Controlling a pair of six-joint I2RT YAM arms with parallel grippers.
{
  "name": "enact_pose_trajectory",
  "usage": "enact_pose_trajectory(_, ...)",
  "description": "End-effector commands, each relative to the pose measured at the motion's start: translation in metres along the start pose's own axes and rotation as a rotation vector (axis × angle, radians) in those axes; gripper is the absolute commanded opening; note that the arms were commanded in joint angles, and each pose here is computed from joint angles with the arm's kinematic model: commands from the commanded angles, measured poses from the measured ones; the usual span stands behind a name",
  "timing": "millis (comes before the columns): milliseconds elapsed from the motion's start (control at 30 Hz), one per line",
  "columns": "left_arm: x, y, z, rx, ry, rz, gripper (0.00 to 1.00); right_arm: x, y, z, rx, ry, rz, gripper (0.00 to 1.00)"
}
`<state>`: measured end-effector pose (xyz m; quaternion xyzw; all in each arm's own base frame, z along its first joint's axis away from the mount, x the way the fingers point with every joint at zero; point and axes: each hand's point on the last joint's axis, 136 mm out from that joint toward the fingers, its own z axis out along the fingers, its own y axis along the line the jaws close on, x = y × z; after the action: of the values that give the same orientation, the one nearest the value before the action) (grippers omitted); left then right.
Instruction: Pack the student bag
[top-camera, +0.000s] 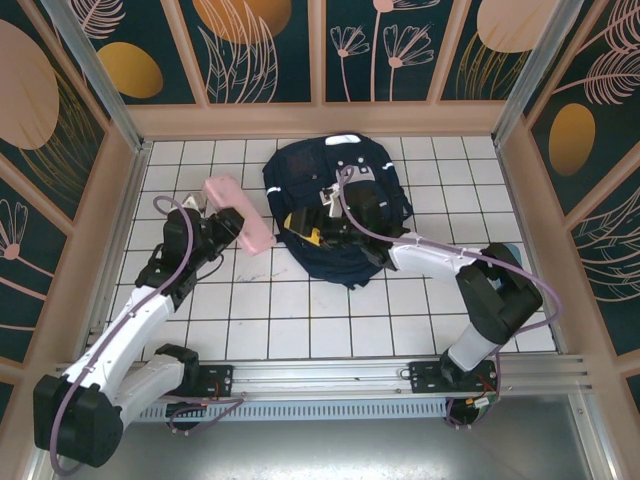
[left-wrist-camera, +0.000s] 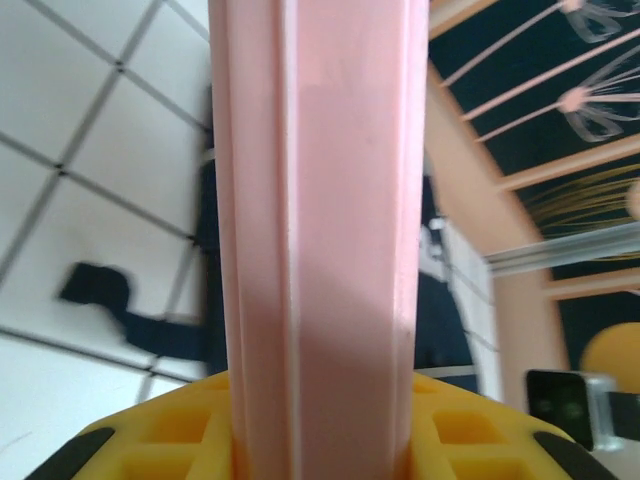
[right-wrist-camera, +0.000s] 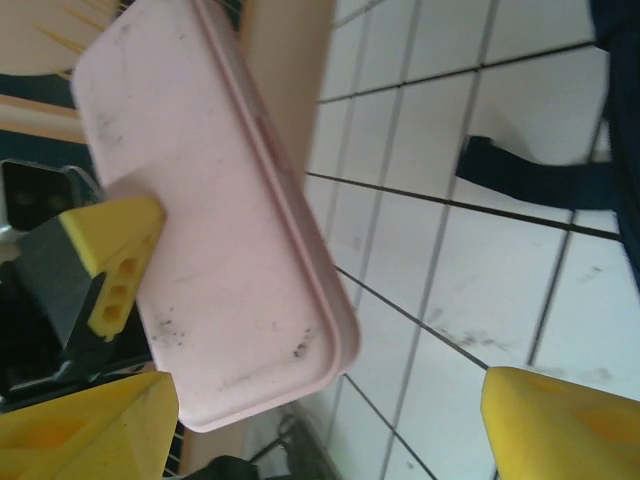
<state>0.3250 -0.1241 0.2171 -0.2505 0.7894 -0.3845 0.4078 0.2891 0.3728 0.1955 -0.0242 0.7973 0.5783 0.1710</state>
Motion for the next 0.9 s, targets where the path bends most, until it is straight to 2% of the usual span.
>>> enact_pose_trajectory(0,-0.019,-0.069,-0.003,0.307,-0.039,-0.079,0.22,-0.020,0.052,-0.016,-0.205,-0.083,0.035,0.83)
enact_pose_trajectory(233,-0.032,-0.096,-0.001,0.451,-0.055,-0.198,0.23,-0.033,0.064,-0.015,-0.276,-0.119,0.107,0.88)
enact_pose_trajectory(433,-0.037,-0.103,-0.004,0.508,-0.065,-0.278,0.23,-0.041,0.095,-0.007,-0.414,-0.106,0.117,0.86)
enact_pose_trajectory(633,-0.038,-0.104,-0.006,0.525,-0.071,-0.315,0.23,-0.049,0.108,0.000,-0.459,-0.127,0.121,0.64)
enact_pose_trajectory(733,-0.037,-0.105,-0.004,0.529,-0.062,-0.320,0.23,-0.048,0.112,0.004,-0.469,-0.116,0.124,0.58)
enact_pose_trajectory(867,-0.034,-0.106,-0.001,0.526,-0.044,-0.316,0.28,-0.048,0.111,0.003,-0.482,-0.120,0.135,0.35)
